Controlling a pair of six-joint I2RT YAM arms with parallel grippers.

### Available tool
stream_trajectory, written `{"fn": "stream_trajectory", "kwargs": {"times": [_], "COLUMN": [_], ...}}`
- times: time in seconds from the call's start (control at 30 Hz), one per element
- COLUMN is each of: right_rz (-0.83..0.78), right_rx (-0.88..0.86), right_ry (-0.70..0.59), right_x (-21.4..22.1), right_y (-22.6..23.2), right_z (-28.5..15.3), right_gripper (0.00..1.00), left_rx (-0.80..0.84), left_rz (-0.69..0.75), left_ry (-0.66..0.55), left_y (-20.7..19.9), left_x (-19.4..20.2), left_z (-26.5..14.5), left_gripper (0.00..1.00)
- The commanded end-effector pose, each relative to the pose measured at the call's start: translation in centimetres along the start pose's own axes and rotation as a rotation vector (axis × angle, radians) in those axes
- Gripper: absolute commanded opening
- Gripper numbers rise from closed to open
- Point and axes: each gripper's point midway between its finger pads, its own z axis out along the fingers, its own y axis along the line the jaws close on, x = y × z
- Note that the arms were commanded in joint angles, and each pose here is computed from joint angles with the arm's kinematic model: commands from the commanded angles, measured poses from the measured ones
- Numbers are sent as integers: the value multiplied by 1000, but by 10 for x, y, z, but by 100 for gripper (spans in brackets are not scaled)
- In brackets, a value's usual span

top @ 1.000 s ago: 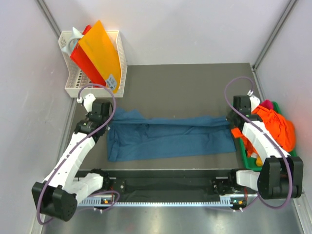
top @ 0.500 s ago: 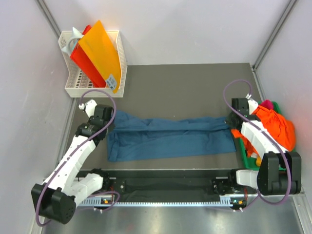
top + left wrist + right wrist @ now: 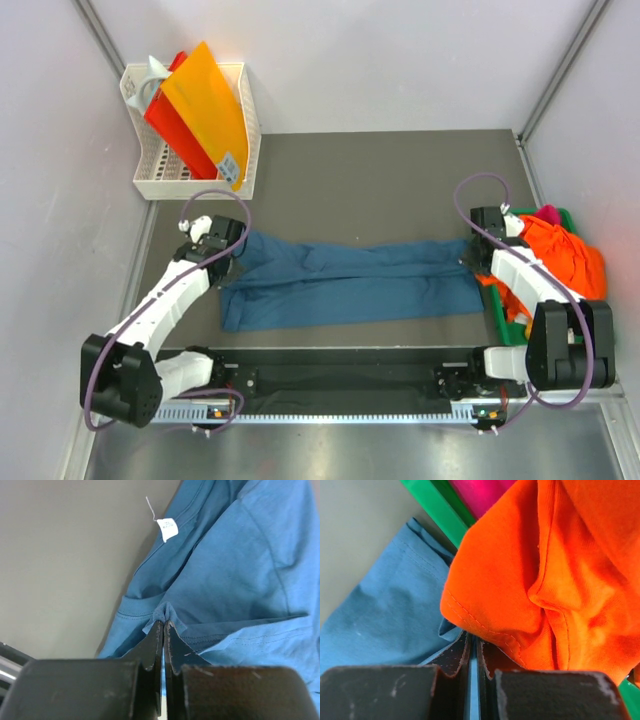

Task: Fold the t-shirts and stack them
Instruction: Fold the other side of the tshirt into a rectangle

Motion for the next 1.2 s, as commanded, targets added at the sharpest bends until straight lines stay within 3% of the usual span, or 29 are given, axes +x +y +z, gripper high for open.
{"fn": "stream_trajectory", "kwargs": {"times": [0.0,0.57,0.7,0.73,0.77,0.87,0.9,0.93,1.07,1.17], "right_rz": [8,-18,3,4,2,12,14,12,3,-8], "right_rx": [24,67,0,-70,-126,-237,-264,-266,-315,-334], "right_ry": [-5,72,24,14,-13,-120,-145,-139,-144,-107], "right_x": [0,25,13,10,2,-38,-55,-57,-67,-58], "right_y": [-5,-18,-6,6,17,43,54,56,73,79], "right_z": [0,6,4,-1,-6,-33,-43,-45,-52,-45], "right_gripper": [0,0,13,18,31,52,56,59,64,60], "left_rx": [-39,-81,-72,-52,-20,136,192,220,220,236], "left_rz": [6,-1,-7,-17,-31,-71,-87,-97,-83,-72], "left_ry": [31,103,115,102,81,-21,-66,-99,-120,-115], "left_y": [5,14,10,5,0,-22,-32,-36,-43,-51], "left_x": [7,21,21,16,10,-18,-30,-40,-52,-51], "left_z": [3,-1,-2,-5,-10,-32,-39,-48,-50,-40], "left_gripper": [0,0,0,4,17,45,57,62,65,55]}}
